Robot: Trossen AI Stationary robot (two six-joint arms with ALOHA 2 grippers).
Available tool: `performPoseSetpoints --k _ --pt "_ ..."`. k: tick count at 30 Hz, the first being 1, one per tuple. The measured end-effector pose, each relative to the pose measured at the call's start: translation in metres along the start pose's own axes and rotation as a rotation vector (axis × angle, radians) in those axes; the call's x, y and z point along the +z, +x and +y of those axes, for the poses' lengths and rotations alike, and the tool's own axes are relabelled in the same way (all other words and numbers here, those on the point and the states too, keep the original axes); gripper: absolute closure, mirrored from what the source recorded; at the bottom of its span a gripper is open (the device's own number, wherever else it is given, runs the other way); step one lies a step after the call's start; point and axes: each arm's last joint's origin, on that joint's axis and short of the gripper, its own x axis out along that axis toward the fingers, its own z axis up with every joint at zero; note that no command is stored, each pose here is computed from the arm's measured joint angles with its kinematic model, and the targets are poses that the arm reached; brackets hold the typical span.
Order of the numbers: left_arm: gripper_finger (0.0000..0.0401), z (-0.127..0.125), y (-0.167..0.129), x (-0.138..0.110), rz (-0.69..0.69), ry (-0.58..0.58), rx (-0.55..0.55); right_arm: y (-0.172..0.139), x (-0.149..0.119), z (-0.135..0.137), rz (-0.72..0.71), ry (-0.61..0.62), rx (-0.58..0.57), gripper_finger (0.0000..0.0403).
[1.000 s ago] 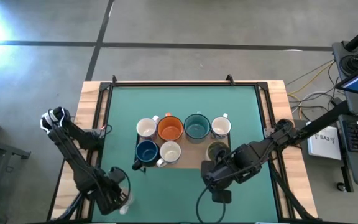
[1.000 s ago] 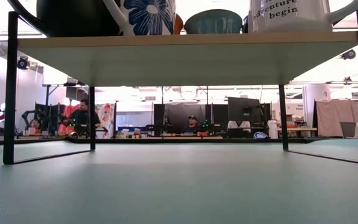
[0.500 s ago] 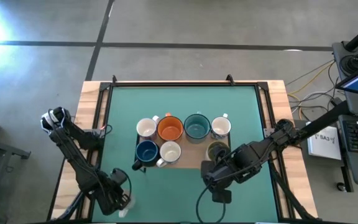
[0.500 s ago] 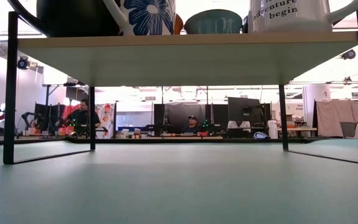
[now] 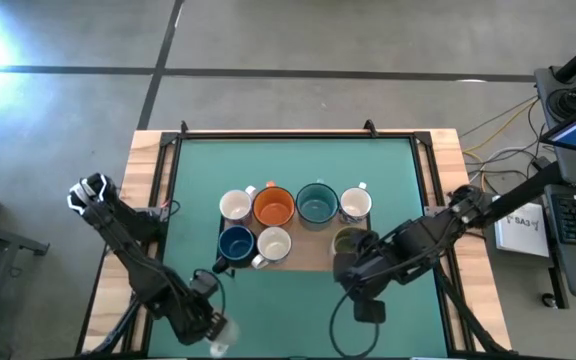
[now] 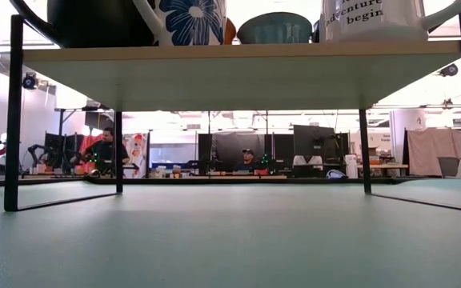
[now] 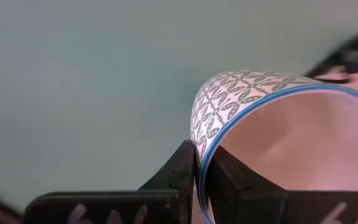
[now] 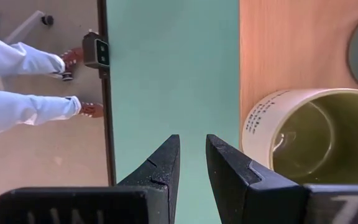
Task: Place coffee mugs
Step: Put the white patterned mug on the shelf
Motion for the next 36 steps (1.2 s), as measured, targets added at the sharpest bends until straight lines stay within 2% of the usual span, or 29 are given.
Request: performPoseSetpoints --k 6,13,17,20,25,29,36 --pt "0.0393 -0.04 -0.012 0.017 -0.032 0.062 -0.05 -0.018 -0.006 -0.005 -0.04 -0.012 0.02 0.0335" --pt "0.0393 -0.074 -0.027 0.04 -0.074 0.195 0.086 -0.027 -0.016 -0.006 -0.048 -0.059 0.028 0.0335" --pt "0.0393 -0.091 -0.037 0.05 -0.078 0.245 0.114 -0.034 -0.029 -0.001 -0.047 -0.11 0.044 0.0335" --pt "0.0393 -0.099 -0.043 0.058 -0.078 0.282 0.166 -0.041 -0.038 0.001 -0.064 -0.133 0.042 0.0335" --pt "0.0393 -0.112 -0.05 0.071 -0.072 0.354 0.222 -0.044 -0.057 -0.001 -0.093 -0.129 -0.035 0.0335" --pt "0.0393 -0.124 -0.052 0.074 -0.076 0.368 0.199 -0.04 -0.075 -0.006 -0.092 -0.116 -0.073 0.0335" --pt "0.0393 -0.125 -0.054 0.073 -0.075 0.34 0.192 -0.03 -0.105 -0.019 -0.171 -0.134 0.004 0.0335"
